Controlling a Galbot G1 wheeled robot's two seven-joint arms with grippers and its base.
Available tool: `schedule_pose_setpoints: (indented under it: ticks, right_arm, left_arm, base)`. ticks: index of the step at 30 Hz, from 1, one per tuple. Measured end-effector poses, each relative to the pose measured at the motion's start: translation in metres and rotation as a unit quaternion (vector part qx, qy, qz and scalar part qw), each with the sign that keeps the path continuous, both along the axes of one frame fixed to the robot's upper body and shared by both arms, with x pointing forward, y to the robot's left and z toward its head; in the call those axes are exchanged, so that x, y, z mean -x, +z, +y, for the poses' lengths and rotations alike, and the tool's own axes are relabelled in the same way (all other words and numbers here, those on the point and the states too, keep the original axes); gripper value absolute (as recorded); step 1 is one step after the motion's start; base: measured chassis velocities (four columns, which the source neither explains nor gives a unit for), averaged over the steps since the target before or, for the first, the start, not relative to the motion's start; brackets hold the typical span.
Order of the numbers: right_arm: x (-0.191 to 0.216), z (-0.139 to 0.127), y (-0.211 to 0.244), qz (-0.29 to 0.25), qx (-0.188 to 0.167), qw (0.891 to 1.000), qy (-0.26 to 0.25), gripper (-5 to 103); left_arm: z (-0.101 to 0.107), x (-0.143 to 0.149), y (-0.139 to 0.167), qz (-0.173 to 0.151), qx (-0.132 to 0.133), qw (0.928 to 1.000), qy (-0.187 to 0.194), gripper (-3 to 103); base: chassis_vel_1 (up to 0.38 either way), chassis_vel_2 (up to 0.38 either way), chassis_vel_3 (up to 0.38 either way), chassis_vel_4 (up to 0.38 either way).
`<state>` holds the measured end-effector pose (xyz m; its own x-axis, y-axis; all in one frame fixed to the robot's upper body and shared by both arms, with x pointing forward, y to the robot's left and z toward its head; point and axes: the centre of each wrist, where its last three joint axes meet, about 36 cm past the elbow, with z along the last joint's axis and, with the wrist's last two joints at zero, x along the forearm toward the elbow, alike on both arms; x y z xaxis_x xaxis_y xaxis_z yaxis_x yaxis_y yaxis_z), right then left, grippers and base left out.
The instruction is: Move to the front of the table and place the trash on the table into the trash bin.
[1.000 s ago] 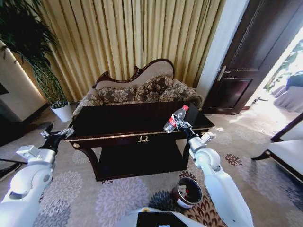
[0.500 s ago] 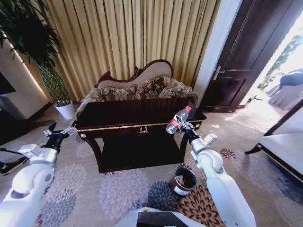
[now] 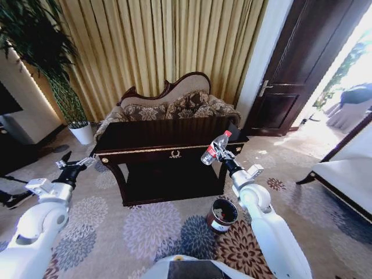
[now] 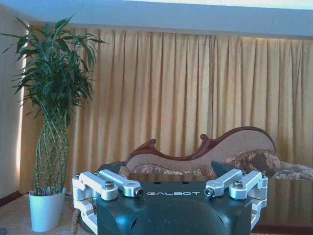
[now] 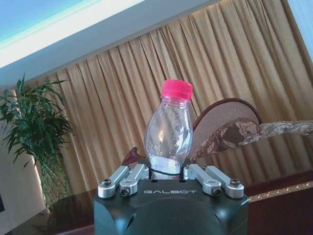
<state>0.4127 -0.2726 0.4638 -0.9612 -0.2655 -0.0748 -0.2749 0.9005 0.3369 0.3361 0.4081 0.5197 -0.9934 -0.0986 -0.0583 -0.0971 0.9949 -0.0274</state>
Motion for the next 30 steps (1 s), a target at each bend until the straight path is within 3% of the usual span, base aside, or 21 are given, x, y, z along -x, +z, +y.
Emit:
schedule_pose_setpoints:
  ticks: [14, 30]
  right_arm:
    - [-0.006, 0.009, -0.032, 0.024, 0.014, 1.0, 0.006, 26]
    - [-0.065, -0.024, -0.176, 0.098, 0.133, 0.984, -0.066, 25]
  left_arm:
    - [-0.003, -0.001, -0.005, 0.002, 0.005, 1.0, -0.003, 100]
    - [-0.005, -0.001, -0.009, 0.003, 0.008, 1.0, -0.005, 100]
  base:
    - [0.069, -0.065, -0.059, 0.06]
    - [0.0, 0.0, 0.0, 0.0]
